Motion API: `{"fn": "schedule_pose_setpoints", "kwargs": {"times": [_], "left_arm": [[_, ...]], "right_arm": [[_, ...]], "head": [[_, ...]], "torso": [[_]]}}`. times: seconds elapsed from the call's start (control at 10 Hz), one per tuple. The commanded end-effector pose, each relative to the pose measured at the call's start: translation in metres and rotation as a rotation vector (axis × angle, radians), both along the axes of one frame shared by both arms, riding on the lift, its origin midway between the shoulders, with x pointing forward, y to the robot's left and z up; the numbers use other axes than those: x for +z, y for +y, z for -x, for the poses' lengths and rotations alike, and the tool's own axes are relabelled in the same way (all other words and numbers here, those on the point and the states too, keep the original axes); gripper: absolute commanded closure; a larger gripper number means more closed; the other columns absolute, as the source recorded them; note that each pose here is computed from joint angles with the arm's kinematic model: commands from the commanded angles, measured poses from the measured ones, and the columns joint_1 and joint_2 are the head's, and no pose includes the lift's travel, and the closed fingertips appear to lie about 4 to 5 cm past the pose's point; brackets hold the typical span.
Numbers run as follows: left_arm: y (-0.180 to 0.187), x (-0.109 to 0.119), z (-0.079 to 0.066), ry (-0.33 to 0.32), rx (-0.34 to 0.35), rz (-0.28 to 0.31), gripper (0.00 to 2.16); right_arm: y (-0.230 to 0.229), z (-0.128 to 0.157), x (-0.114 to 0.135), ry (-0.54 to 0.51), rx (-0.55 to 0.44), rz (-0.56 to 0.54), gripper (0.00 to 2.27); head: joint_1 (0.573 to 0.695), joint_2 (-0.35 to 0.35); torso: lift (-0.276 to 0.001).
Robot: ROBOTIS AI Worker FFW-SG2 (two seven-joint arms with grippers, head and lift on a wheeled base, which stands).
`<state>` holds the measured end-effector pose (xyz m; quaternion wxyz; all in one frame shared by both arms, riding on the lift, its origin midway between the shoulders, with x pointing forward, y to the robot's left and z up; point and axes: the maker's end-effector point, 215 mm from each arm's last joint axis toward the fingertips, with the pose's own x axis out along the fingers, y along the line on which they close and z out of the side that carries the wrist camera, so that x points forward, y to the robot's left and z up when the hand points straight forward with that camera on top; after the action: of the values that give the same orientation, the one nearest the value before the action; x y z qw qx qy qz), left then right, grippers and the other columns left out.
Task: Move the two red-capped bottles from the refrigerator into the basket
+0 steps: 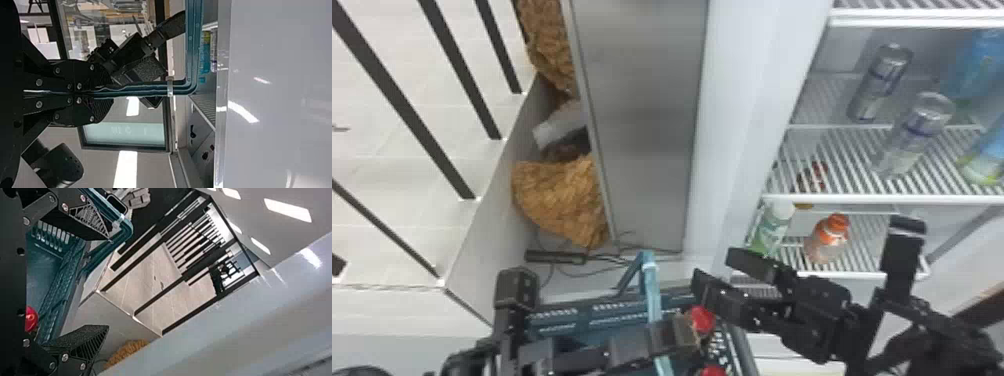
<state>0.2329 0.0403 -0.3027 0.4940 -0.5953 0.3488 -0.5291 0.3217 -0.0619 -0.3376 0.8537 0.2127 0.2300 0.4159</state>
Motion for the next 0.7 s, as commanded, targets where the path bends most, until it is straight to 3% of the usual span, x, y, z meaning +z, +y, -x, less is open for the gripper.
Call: {"fn": "schedule_pose_setpoints", "kwargs": {"times": [0.0, 0.6], "left_arm": [[0.000, 0.000, 0.000, 0.000, 0.000, 0.002, 1.20], [0.002, -0.001, 0.000, 0.003, 0.003, -0.003, 1.20]], "right_arm": [[-0.019, -0.005, 0.006, -0.026, -0.045, 0.022, 0.24], [-0.108, -0.013, 0.036, -0.233, -0.316, 0.046, 0.24]], "head": [[0.695, -0.045], [0.695, -0.198]], "torso": [[0.000], [0.000]]}}
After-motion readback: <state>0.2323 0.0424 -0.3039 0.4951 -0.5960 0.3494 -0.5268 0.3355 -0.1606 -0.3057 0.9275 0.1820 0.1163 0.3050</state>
